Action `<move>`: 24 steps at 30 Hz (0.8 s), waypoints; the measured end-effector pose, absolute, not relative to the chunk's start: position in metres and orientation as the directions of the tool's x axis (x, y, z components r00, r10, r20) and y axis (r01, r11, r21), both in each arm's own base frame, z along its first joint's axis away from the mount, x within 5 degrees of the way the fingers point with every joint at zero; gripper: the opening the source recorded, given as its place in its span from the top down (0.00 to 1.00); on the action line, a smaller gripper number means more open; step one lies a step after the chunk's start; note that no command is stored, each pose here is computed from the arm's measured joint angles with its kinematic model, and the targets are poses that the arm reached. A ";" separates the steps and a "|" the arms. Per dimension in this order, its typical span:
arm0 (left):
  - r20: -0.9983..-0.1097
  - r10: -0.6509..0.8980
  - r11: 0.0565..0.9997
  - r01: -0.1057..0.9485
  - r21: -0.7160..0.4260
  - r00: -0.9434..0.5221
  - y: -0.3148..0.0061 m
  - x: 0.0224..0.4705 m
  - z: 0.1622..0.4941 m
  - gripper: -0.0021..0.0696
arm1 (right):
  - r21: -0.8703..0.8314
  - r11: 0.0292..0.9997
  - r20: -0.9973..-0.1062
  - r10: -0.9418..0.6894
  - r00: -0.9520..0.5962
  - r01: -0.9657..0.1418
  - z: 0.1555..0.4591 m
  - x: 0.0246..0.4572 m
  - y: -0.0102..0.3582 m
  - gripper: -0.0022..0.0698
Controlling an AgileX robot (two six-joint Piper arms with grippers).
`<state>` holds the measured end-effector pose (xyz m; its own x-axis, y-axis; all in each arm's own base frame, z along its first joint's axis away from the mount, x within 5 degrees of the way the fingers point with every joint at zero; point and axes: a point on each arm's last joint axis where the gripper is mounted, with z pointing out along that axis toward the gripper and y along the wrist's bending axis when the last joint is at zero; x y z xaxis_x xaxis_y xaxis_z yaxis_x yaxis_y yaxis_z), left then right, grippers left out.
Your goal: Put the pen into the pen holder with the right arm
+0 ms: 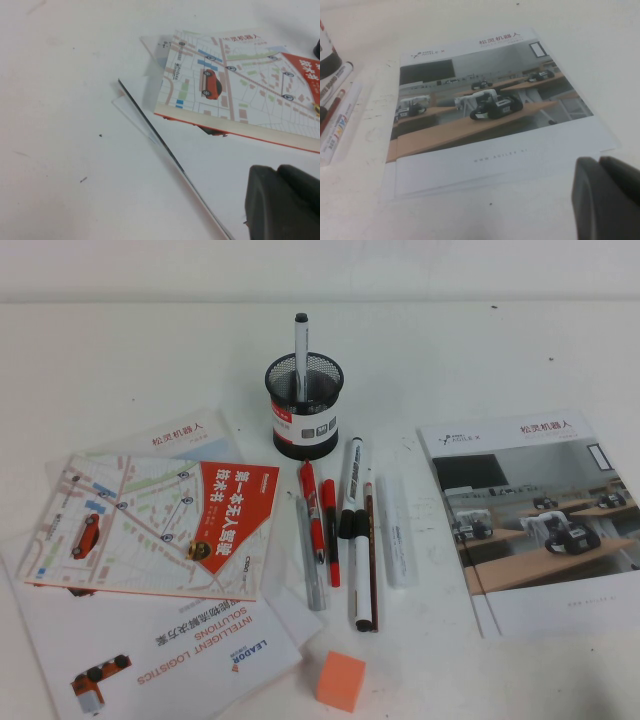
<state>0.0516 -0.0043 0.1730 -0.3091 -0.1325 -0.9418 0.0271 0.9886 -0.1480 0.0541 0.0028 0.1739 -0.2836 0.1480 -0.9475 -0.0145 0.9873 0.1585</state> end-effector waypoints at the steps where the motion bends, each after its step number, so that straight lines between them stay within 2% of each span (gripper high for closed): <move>1: -0.942 -0.133 0.989 0.027 -0.148 -0.309 -0.004 0.052 0.173 0.97 | 0.164 0.986 -0.947 0.153 -0.284 -0.015 0.174 0.054 0.003 1.00; 24: -0.942 -0.133 0.989 0.027 -0.148 -0.309 -0.004 0.052 0.173 0.97 | 0.198 0.980 -0.940 0.185 -0.285 -0.017 0.174 0.054 0.004 1.00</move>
